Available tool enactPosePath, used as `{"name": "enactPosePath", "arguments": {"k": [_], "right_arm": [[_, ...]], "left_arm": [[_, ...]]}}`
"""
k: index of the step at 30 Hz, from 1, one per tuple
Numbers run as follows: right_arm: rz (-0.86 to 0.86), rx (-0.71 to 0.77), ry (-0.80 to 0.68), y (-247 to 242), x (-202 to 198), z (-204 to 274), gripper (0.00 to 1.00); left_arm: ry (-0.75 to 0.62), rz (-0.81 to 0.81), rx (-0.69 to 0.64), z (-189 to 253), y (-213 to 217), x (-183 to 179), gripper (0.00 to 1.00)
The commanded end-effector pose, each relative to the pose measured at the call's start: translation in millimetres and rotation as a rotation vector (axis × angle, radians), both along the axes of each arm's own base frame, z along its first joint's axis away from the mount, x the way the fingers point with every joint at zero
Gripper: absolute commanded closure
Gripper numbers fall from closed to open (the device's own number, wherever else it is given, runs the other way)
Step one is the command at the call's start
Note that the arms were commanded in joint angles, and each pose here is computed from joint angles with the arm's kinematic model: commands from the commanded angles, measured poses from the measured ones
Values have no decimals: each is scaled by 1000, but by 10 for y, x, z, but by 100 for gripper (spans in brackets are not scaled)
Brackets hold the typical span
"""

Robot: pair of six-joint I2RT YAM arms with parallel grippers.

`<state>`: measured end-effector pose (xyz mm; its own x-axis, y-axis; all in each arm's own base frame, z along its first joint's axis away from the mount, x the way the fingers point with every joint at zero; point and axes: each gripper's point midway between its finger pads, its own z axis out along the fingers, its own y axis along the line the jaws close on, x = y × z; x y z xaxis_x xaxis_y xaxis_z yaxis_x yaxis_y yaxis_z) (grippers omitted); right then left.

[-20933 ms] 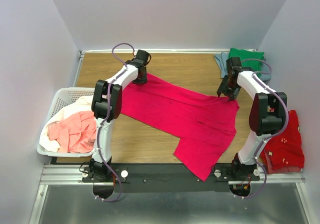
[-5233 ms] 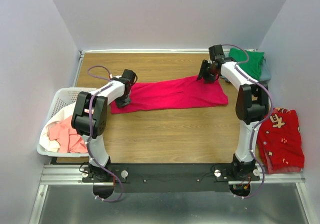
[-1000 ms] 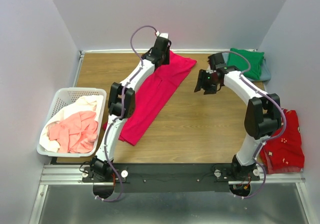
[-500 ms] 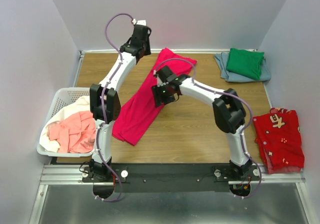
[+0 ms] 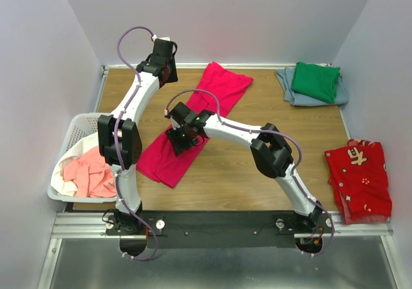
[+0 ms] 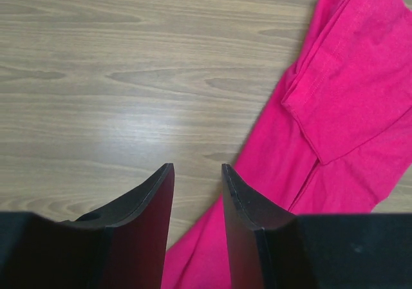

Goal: Fold and stack the t-shirts
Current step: Fold the tshirt

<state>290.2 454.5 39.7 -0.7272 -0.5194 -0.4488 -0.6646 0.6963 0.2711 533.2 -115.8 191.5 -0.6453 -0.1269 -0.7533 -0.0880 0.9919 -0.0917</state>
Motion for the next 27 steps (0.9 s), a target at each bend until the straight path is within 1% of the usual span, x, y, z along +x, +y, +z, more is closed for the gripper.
{"name": "enactPosePath", "arguments": {"k": [1,4,6,7,8,11,12,15,16,18,20,22,23,25,27], "right_arm": [[-10,-119,36,-241,-137,-310,38],[-29,-173,43,-429,-219,-403,40],[-44,-250,52,-676,-311,-573,41],[-49,-261,47,-744,-328,-569,41],[-49,-301,67,-897,-423,-687,41],[-51,-343,77,-1083,-534,-751,41],[-65,-391,73,-1239,-574,-831,41],[-87,-427,55,-1423,-618,-800,42],[-88,-458,65,-1551,-685,-842,42],[-113,-458,60,-1657,-704,-763,42],[-164,-491,90,-1898,-741,-802,43],[-236,-479,126,-2058,-708,-737,44],[-260,-496,154,-2190,-773,-774,44],[-316,-479,183,-2305,-772,-717,45],[-342,-495,202,-2426,-843,-719,45]], "left_arm": [[-44,1,-29,205,172,-55,56],[-43,0,-29,196,197,-56,56],[-47,-9,-30,195,190,-37,56],[-45,-10,-31,189,192,-32,56],[-51,-15,-32,214,187,-24,56],[-46,-18,-29,194,184,11,57],[-40,-16,-27,167,192,25,57],[-34,-23,-33,151,165,37,57],[-32,-28,-37,146,154,36,57],[-26,-36,-42,123,135,34,57],[-19,-44,-46,97,120,29,58],[-12,-50,-47,76,111,24,58],[-10,-53,-48,73,107,20,58],[-10,-59,-48,69,100,19,58],[-8,-61,-47,69,97,25,58]]}}
